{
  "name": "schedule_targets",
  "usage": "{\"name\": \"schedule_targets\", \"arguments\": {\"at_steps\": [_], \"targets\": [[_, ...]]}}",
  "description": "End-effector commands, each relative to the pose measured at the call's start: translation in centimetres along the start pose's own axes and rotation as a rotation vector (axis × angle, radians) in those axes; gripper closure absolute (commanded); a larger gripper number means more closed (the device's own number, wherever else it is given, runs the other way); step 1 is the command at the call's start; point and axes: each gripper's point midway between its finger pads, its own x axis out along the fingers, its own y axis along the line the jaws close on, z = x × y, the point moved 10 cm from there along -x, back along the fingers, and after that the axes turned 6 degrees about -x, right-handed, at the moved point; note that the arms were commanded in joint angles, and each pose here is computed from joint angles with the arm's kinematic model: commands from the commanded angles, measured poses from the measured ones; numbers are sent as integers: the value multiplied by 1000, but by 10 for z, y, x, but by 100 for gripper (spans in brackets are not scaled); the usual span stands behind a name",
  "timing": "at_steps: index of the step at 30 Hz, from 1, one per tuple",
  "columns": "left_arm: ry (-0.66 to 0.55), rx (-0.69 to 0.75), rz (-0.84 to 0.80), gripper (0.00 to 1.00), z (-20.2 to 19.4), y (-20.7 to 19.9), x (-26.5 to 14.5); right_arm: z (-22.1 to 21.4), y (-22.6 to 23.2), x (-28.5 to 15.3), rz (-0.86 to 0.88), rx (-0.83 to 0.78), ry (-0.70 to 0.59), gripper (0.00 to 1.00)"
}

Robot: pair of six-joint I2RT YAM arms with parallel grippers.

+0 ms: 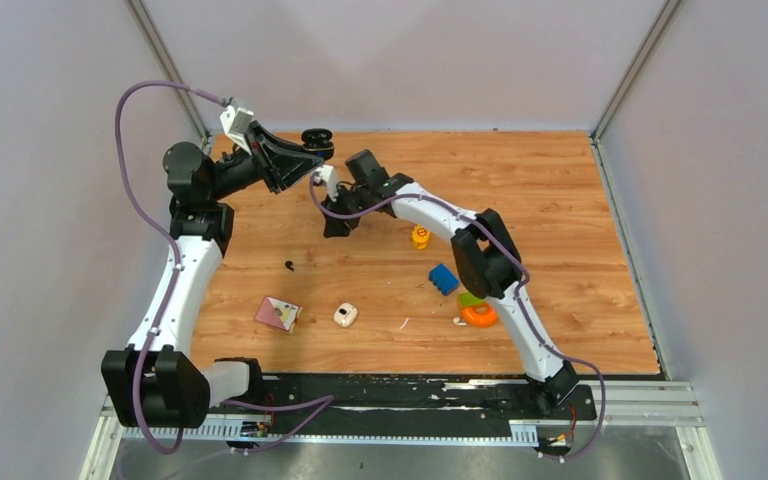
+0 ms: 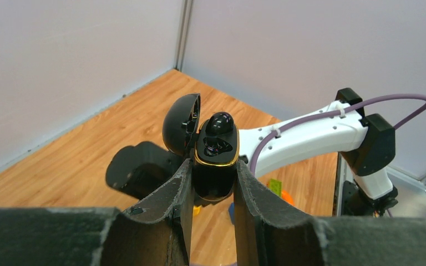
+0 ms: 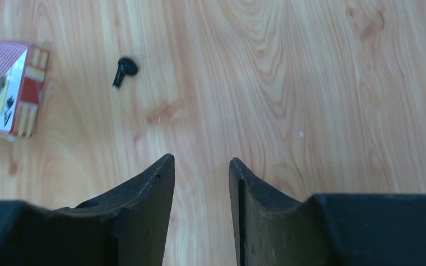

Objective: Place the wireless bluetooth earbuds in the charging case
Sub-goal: Move the left earbud to the center of the board.

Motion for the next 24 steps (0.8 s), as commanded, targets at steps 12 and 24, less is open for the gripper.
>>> {"name": "schedule_targets", "arguments": {"at_steps": [12,24], "targets": [[35,35,-2,100,3,-11,-7,44,40,100,0,29,-197,47],[13,20,-9,100,0,-22,-13,31,55,128,-135,17,-107,51]]}}
